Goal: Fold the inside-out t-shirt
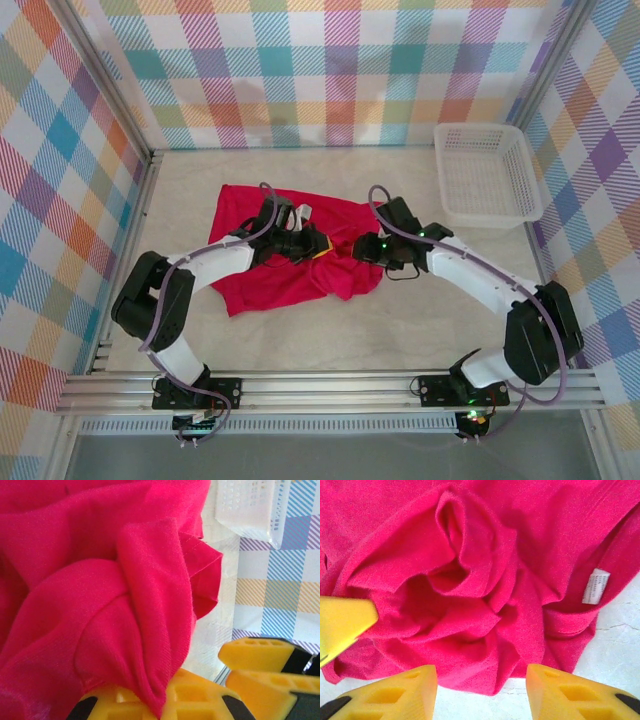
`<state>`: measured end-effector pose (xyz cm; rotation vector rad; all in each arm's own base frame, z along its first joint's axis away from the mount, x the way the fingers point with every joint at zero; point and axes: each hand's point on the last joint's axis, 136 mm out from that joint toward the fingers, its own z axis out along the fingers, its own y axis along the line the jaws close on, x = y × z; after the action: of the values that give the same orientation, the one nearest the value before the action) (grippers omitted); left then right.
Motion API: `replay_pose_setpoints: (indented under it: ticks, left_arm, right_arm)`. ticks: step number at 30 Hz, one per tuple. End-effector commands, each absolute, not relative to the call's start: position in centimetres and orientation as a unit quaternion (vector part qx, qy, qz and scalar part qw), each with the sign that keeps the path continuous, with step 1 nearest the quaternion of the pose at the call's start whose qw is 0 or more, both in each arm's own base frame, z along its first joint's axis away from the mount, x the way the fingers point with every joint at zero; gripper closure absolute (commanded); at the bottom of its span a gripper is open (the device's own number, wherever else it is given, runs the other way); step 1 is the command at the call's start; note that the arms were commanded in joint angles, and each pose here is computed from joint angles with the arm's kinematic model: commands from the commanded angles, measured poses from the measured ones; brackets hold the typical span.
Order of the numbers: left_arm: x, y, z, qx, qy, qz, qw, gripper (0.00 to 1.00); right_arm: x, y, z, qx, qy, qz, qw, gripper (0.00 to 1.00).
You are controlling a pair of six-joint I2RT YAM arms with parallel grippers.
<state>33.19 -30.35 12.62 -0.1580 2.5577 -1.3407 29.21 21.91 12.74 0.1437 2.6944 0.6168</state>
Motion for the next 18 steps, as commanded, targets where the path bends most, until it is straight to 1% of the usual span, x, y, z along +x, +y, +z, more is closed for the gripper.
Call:
replay_pose_setpoints:
  ticks: [1, 8, 12, 18]
  left_arm:
    - [33.6, -30.6, 13.2, -0.054, 0.875, -0.463, 0.13, 1.0]
    - [33.3, -30.3, 13.1, -0.053, 0.878, -0.457, 0.131, 1.0]
    - [33.2, -30.2, 13.2, -0.051, 0.878, -0.457, 0.132, 1.0]
    - [33.1, -30.2, 13.5, -0.049, 0.877, -0.459, 0.132, 1.0]
  right_arm:
    - [30.5, 22.3, 12.1, 0.056, 0.957, 0.211, 0.19, 0.48]
    - [34.1, 24.7, 12.4, 0.044, 0.955, 0.214, 0.198, 0.49]
    - [34.3, 25.6, 12.6, 0.045, 0.954, 0.231, 0.186, 0.49]
    - [34.6, 25.1, 11.4, 0.054, 0.959, 0.213, 0.177, 0.5]
